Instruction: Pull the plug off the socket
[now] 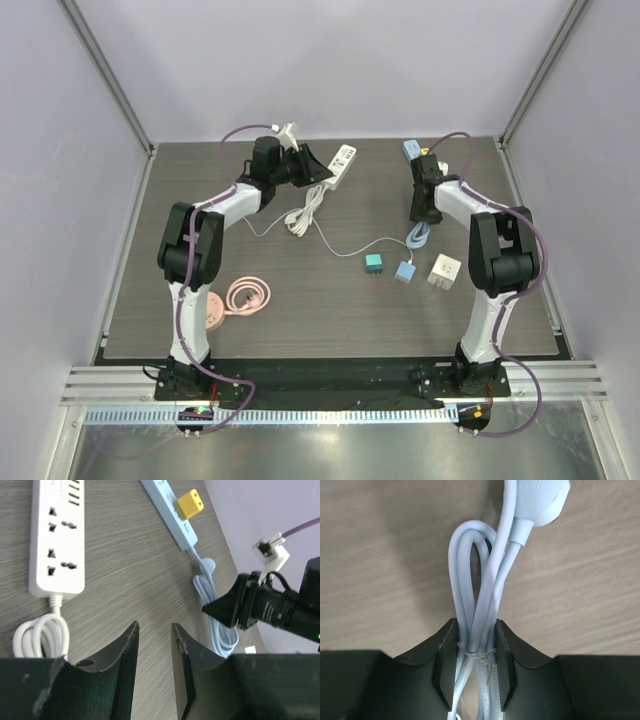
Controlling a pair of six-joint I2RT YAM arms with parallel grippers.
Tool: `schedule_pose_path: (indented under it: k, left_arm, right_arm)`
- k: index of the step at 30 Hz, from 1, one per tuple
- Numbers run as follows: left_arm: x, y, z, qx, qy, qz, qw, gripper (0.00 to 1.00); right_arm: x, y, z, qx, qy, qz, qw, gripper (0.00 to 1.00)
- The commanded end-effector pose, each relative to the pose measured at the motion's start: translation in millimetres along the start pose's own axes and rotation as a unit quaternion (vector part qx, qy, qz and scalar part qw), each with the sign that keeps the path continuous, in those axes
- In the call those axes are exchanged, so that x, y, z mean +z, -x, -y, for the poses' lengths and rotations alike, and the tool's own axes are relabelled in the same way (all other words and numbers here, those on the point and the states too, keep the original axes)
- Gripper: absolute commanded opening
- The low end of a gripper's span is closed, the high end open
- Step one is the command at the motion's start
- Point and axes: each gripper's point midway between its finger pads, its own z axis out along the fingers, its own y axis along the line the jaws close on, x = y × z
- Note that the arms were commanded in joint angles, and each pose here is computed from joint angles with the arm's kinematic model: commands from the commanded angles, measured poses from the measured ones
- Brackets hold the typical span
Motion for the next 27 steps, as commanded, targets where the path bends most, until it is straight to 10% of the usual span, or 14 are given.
schedule_pose_path:
  k: [1,3,11,27]
  left_arm:
    - [13.4,6.9,24.2,0.041,-0.02,0.006,0.999,0.34]
    - [21.8,1.6,34.9,0.049,-0.023,0.0,0.999,0.35]
    - [59.8,-30.5,56.1,0.083,-0.012,-0.034,0.996,0.43]
    - [110.2,-23.7,78.4,0.071,-0.017,0.004,0.997,0.42]
  right_arm:
    - [-21.1,-3.7,1.5,0.022,0.027,0.015,0.999,0.07]
    - [-26.6,-7.9,4.5,0.018,0.029,0.018,0.999,0.12]
    - [-53.4,29.8,18.1,0.027,0.01,0.083,0.996,0.89]
    - [21.4,199.8,-19.4,-0.002,0.105,0.196,0.975,0.96]
